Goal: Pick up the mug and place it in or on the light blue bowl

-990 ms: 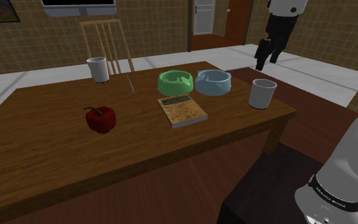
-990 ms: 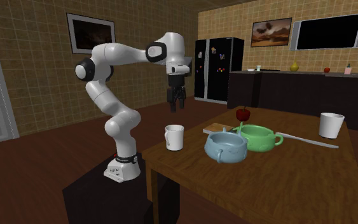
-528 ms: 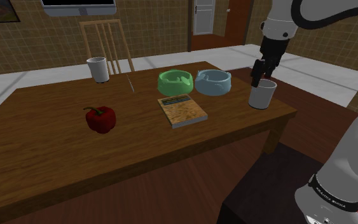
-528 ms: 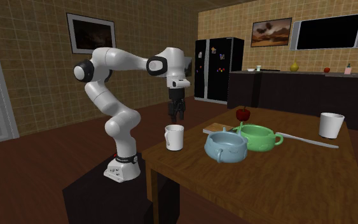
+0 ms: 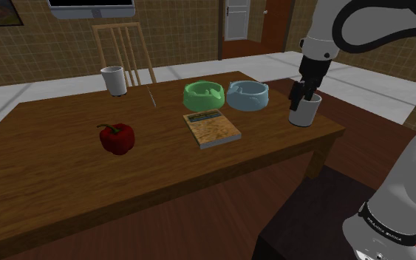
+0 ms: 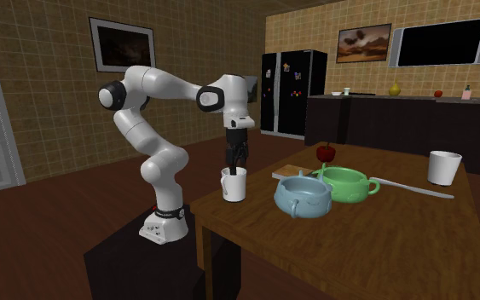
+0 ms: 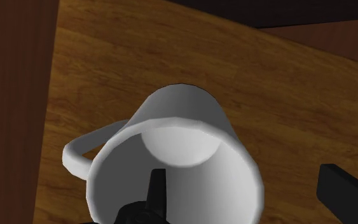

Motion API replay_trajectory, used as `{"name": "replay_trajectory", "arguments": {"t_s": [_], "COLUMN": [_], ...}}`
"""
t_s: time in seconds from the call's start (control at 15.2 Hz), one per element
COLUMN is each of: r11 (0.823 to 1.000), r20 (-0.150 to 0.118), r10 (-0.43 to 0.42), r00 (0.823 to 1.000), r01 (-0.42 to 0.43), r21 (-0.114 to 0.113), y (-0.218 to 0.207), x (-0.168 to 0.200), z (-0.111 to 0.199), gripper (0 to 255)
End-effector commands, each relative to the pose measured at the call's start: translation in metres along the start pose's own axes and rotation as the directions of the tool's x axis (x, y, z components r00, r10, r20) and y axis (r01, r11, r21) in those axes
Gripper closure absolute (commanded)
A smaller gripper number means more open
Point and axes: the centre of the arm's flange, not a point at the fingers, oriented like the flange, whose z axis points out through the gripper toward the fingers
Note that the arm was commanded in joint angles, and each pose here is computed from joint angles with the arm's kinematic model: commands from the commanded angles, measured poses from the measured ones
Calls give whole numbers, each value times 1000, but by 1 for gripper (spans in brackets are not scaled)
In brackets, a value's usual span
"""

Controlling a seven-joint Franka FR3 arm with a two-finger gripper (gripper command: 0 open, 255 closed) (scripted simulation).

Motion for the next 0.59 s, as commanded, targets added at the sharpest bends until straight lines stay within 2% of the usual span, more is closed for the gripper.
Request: {"name": "replay_trajectory", "arguments": {"t_s": [0.0,0.26,0.33,0.53], "r11": [1000,1000,1000,1000], "r20": [0,0,0,0], "r10": [0,0,0,0], "r00": [1000,1000,1000,1000], "r01": [0,0,0,0], "r21": [0,0,0,0], "y": [0,0,0,0], "x": [0,0,0,0], "z": [1,1,1,1], "gripper": [0,0,255,255]}}
